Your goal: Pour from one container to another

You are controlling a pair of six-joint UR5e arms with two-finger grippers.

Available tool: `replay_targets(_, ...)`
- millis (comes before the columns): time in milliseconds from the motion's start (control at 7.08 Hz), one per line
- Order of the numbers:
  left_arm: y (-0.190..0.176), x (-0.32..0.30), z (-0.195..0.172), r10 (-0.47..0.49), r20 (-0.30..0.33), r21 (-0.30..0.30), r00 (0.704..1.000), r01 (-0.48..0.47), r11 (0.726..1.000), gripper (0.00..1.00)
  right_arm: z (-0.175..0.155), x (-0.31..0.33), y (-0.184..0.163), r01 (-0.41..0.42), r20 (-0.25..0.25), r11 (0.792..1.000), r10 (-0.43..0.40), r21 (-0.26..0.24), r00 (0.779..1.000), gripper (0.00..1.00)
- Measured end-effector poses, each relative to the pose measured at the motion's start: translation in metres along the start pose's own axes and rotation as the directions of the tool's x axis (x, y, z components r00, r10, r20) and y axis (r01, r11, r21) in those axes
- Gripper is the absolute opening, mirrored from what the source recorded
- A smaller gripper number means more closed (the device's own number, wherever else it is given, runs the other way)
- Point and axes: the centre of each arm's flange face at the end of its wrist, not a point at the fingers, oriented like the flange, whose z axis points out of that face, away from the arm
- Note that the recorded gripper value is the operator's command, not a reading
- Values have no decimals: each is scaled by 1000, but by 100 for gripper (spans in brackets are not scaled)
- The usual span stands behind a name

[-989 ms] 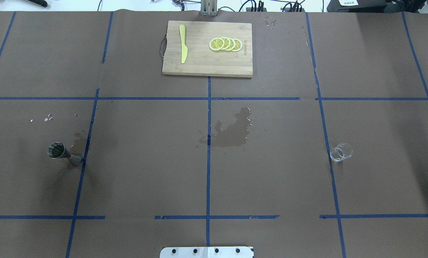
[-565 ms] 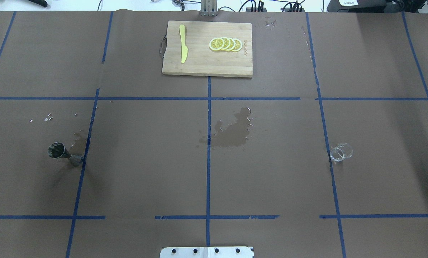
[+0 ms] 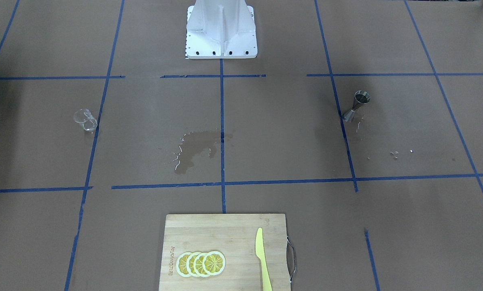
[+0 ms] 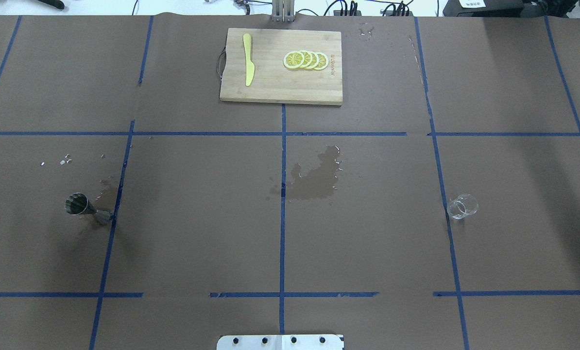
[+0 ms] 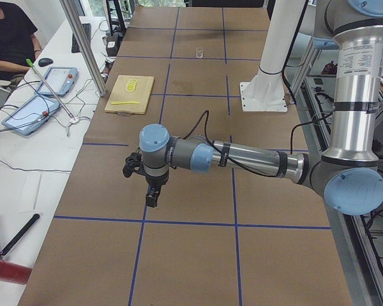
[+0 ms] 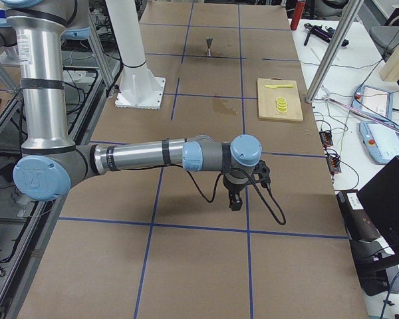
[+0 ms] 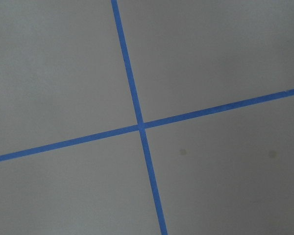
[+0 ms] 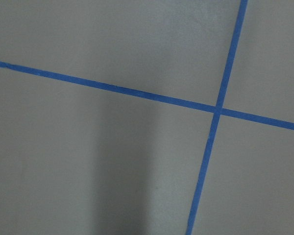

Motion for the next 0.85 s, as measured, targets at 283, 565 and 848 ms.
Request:
replay_targets(283, 6, 0, 5, -2, -9, -11, 1000, 2, 1000, 100, -2, 10, 5, -3, -57, 1000, 2, -16, 998, 100)
replay_targets(565, 1, 12, 11, 31, -33, -10, 999, -31, 999, 100, 4, 15, 13, -16, -47, 1000, 14, -26, 999, 100)
replay_targets(848, -9, 25, 11, 71, -47, 5, 996, -71, 997, 100, 7, 14, 15, -16, -11, 1000, 16, -26, 1000, 100)
